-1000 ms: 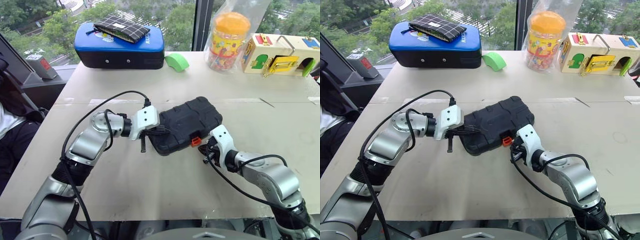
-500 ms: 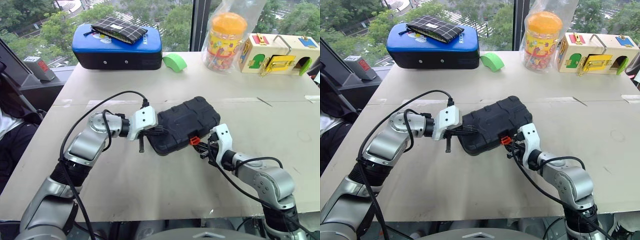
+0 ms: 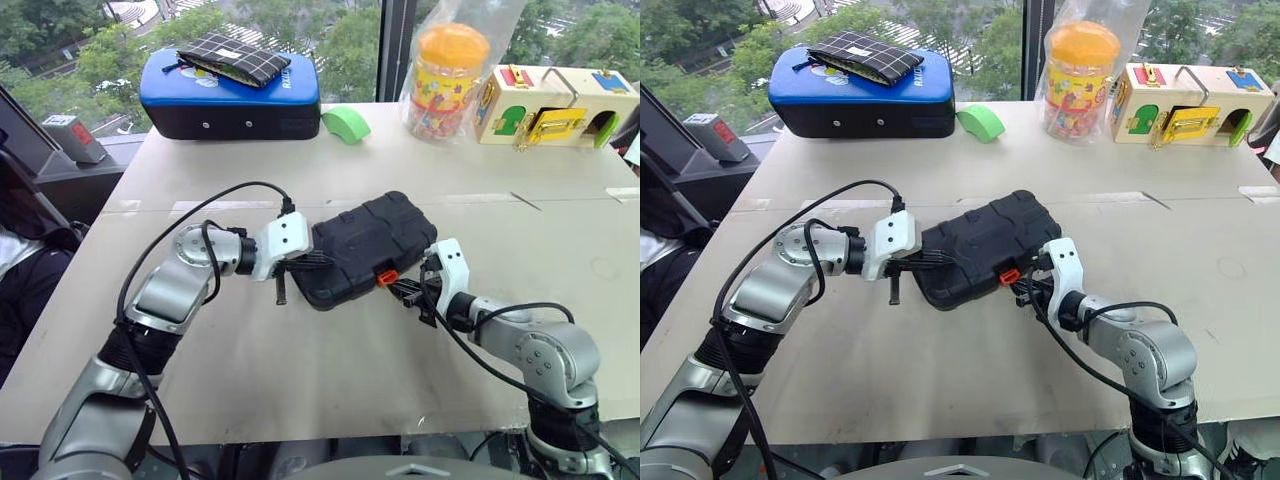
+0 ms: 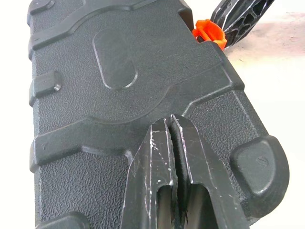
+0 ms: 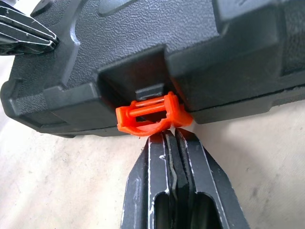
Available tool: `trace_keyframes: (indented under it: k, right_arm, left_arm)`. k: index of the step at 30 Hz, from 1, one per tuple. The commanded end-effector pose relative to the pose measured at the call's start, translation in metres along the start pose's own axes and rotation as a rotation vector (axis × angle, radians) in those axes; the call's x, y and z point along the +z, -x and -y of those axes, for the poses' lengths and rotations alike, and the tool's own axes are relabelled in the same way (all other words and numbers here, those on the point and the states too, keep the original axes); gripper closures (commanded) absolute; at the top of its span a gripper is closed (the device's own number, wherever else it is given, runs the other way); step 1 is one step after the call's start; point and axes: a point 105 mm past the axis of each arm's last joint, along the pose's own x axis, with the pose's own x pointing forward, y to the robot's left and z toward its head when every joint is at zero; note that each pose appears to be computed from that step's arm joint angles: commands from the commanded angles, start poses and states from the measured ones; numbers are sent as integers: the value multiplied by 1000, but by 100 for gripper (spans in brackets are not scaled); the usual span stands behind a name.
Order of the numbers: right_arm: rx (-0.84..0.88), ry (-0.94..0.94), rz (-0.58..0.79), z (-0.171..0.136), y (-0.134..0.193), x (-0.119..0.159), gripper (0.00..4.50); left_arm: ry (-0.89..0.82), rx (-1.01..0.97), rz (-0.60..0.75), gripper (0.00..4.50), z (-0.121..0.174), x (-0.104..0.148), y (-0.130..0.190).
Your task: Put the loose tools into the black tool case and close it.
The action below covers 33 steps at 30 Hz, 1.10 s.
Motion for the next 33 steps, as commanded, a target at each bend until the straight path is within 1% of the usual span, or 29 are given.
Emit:
trace_keyframes:
  k: [1, 6, 7, 9, 10, 11, 12, 13, 14, 16, 18, 19, 20, 21, 22, 23, 24, 26, 28, 31, 33]
  right_arm:
    - [155, 127, 262, -42, 13, 61, 450]
    - [186, 151, 351, -49, 29, 76, 450]
    - [182, 191, 372, -50, 35, 79, 450]
    - [125, 322, 382, -50, 45, 80, 450]
    - [136, 346, 435, -51, 52, 83, 450]
    - [181, 378, 419, -53, 56, 78, 450]
    - [160, 433, 405, -48, 61, 73, 450]
    - [140, 461, 378, -41, 66, 67, 450]
    - [115, 484, 348, -33, 72, 62, 400]
    - [82, 524, 309, -18, 89, 54, 330]
    - [31, 561, 253, -2, 108, 43, 227]
    - [14, 576, 226, 3, 116, 38, 185]
    - [1, 582, 205, 7, 124, 34, 128]
    - [-12, 583, 173, 11, 138, 25, 85]
    - [-32, 586, 147, 15, 153, 18, 24]
    - [-49, 581, 120, 18, 169, 10, 0]
    - [-55, 576, 97, 19, 180, 4, 0]
    - [-65, 594, 99, 21, 197, 2, 0]
    - [-67, 574, 88, 24, 209, -2, 0]
    - [-70, 593, 22, 30, 225, -17, 0]
    - [-74, 589, 9, 34, 229, -21, 0]
  left_arm:
    - [99, -109, -122, 443, 30, -39, -15]
    - [112, -97, -103, 443, 31, -36, -14]
    - [123, -85, -78, 443, 30, -33, -14]
    - [152, -10, 33, 443, 23, -21, -14]
    - [214, 42, 128, 443, 17, -11, -11]
    - [257, 72, 189, 443, 14, -5, -6]
    - [313, 81, 221, 443, 12, -1, -1]
    - [335, 103, 255, 443, 10, 2, 7]
    - [360, 100, 281, 422, 13, 5, 14]
    - [406, 109, 339, 368, 20, 11, 31]
    - [444, 95, 338, 270, 36, 10, 46]
    - [455, 87, 332, 227, 43, 9, 51]
    - [468, 92, 322, 173, 49, 8, 56]
    - [486, 99, 300, 128, 57, 4, 64]
    - [510, 122, 273, 71, 62, -2, 73]
    - [532, 141, 231, 24, 69, -11, 82]
    - [544, 147, 199, 8, 74, -17, 89]
    - [547, 163, 157, 8, 81, -25, 96]
    - [530, 176, 129, 8, 85, -28, 99]
    - [551, 158, 129, 8, 91, -29, 99]
    - [567, 143, 130, 8, 93, -29, 98]
